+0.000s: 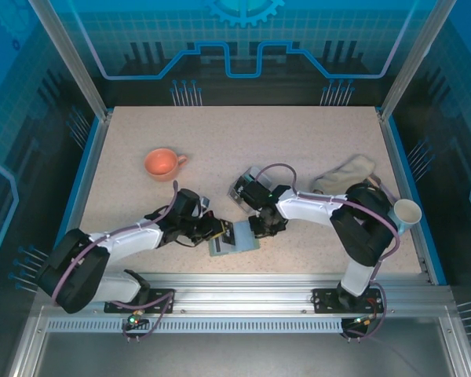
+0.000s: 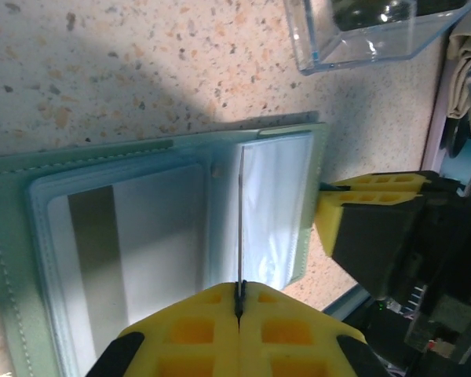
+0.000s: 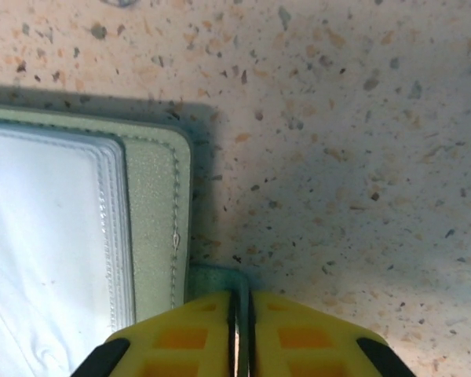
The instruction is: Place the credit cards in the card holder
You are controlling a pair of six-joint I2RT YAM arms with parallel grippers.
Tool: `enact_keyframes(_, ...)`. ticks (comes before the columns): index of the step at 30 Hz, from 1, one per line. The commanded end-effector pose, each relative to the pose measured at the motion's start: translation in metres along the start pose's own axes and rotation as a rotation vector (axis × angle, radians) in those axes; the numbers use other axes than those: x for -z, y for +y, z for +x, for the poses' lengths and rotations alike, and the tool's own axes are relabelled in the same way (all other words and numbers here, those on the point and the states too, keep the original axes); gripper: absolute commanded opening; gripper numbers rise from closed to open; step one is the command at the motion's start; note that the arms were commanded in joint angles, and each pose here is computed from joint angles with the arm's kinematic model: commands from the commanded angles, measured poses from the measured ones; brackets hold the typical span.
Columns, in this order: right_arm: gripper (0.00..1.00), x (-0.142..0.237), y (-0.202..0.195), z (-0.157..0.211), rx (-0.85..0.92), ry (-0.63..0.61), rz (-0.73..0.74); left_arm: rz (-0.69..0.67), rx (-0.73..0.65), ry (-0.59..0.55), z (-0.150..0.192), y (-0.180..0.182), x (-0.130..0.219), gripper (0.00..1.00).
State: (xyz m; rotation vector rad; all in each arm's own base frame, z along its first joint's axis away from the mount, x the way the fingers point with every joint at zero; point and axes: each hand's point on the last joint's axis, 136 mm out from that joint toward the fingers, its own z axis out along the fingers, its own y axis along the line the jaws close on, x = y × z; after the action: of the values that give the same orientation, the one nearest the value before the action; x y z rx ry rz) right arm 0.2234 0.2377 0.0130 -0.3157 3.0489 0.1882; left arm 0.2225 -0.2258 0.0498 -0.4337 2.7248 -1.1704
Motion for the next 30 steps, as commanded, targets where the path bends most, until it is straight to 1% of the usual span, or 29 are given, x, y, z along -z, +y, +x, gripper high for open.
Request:
enact_keyframes(1,0.1,-0.01,-0.004,0.006,-0.037,0.034,-0.028,-0.031,-0.039,-0.006,0.004,0.014,-0.004,0.0)
enact_keyframes(4,0.06,-0.012,-0.006,0.008,-0.046,0.043,-0.025,-0.024,-0.052,-0.032,0.003,0.013,0.002,0.0)
enact_keyframes(6,0.06,-0.013,-0.007,0.009,-0.051,0.045,-0.022,-0.016,-0.058,-0.049,0.003,0.011,0.006,0.0)
enact_keyframes(11,0.06,-0.015,-0.006,0.01,-0.054,0.05,-0.024,-0.027,-0.031,-0.08,0.005,0.022,0.01,0.0)
enact_keyframes(15,0.05,-0.017,-0.006,0.011,-0.056,0.055,-0.025,0.025,0.003,-0.082,0.005,0.019,0.004,0.0)
enact_keyframes(21,0.06,-0.022,-0.008,0.014,-0.062,0.071,-0.022,0.066,-0.009,-0.105,0.002,0.013,0.002,0.0)
enact_keyframes(30,0.06,-0.025,-0.008,0.015,-0.07,0.075,-0.019,0.102,-0.027,-0.132,0.003,0.008,0.01,0.0)
